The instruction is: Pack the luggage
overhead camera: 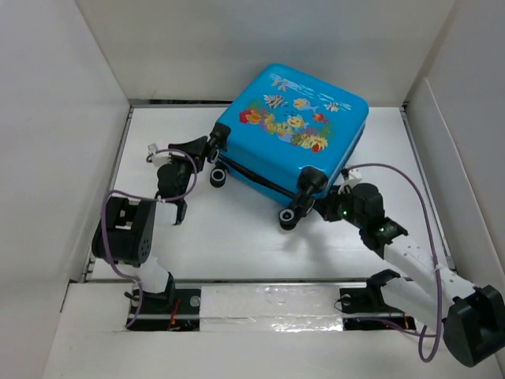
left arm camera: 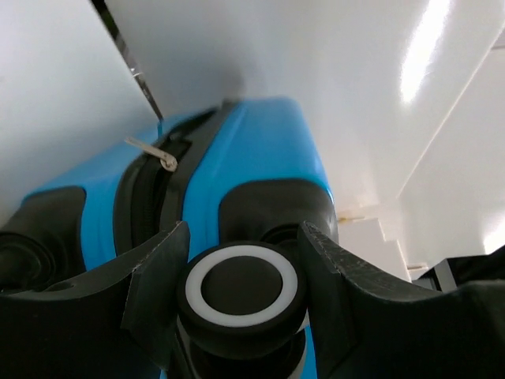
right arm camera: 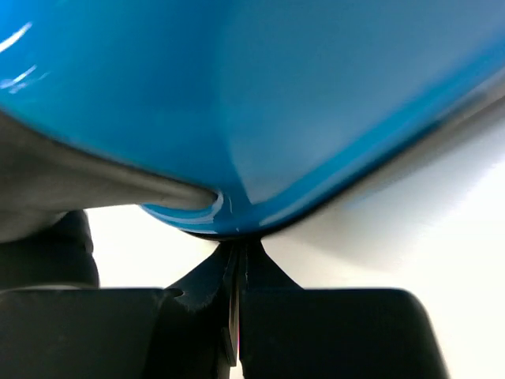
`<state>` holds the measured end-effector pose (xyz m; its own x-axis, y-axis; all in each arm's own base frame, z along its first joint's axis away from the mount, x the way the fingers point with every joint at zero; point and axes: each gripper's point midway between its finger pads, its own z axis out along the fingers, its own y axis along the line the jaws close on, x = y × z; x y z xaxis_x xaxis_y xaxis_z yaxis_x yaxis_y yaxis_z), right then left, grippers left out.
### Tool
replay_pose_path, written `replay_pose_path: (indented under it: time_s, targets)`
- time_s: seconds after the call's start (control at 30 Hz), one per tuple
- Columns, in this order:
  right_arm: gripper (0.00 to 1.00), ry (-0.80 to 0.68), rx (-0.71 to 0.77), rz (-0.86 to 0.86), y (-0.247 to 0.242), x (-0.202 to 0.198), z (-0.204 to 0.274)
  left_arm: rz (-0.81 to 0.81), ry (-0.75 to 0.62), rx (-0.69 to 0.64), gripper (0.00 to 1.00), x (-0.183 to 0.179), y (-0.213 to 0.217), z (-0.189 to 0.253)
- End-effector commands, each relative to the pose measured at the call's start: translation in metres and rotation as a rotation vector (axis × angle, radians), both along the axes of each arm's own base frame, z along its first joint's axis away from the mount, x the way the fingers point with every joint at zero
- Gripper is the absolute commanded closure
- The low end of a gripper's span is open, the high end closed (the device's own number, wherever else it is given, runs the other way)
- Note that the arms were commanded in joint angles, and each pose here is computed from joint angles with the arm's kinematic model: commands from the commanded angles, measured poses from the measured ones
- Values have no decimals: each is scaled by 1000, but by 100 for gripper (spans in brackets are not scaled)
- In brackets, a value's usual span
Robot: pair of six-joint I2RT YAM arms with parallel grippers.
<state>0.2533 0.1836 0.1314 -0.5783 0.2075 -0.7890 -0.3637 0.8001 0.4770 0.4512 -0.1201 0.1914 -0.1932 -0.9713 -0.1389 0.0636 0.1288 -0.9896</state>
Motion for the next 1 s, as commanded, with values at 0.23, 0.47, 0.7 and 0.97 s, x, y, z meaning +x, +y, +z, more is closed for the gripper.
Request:
replay_pose_path:
  time_s: [0.23,0.47,0.7,0.97]
  targets:
    - [100,-386,211,-90,-23,54,126,-232,-345,155,100,-135,-84,81]
    - [100,-394,306,-213,13,24,84,-201,-336,124,100,-144,-102,109]
    - [100,-497,212,-482,13,22,102,-269,-336,73,100,-157,-132,111]
    - [100,-548,87,-265,87,55,123,-347,-381,51,100,-168,-145,115]
